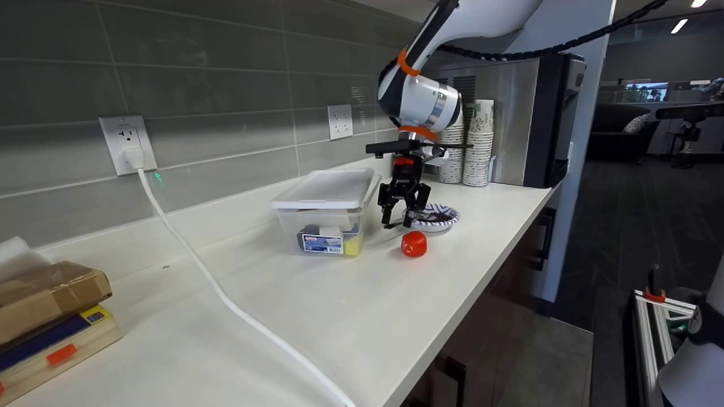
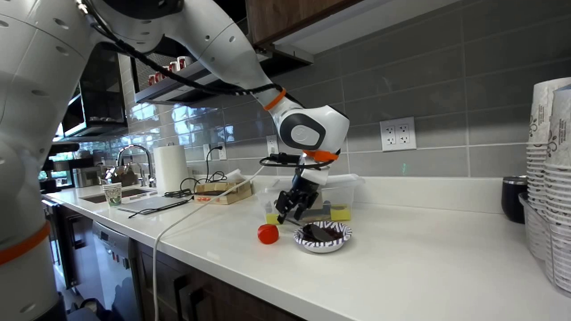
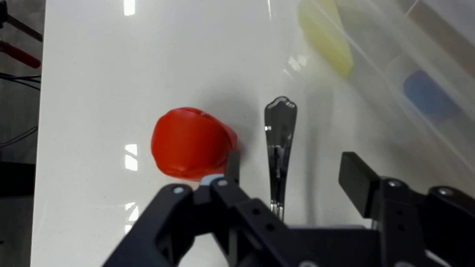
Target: Use the cake slicer to stir in the bowl
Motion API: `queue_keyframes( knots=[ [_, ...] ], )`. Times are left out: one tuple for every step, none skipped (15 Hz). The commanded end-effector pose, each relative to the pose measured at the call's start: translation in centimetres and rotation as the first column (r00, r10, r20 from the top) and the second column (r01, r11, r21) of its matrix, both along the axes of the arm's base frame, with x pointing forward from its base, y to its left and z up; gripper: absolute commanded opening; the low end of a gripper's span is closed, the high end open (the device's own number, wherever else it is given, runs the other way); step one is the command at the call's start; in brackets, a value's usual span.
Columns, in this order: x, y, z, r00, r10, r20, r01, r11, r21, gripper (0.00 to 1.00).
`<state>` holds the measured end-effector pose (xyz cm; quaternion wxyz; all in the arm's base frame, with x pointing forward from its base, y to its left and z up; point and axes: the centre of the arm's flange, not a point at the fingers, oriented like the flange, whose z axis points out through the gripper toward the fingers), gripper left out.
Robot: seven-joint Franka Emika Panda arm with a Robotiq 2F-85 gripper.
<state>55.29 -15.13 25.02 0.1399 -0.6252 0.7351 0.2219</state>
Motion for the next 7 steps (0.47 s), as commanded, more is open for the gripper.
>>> queue_keyframes(
  knots=[
    [-0.72, 0.47, 1.03, 1.0, -0.001, 0.006, 0.001, 1.0, -0.024, 1.0],
    [-0.71, 0.39, 1.12, 1.0, -0.001, 0.008, 0.001, 1.0, -0.025, 1.0],
    [-0.72, 0.33, 1.2, 1.0, -0.002, 0.009, 0.002, 1.0, -0.026, 1.0],
    [-0.75, 0.27, 1.27, 1.0, -0.002, 0.01, 0.002, 1.0, -0.027, 1.0],
    [-0.78, 0.21, 1.3, 1.0, -0.001, 0.01, 0.002, 1.0, -0.03, 1.0],
    [-0.86, 0.15, 1.31, 1.0, -0.004, 0.009, 0.004, 0.999, -0.033, 1.0],
    [-0.93, 0.11, 1.33, 1.0, -0.005, 0.01, 0.006, 0.999, -0.035, 1.0]
  ],
)
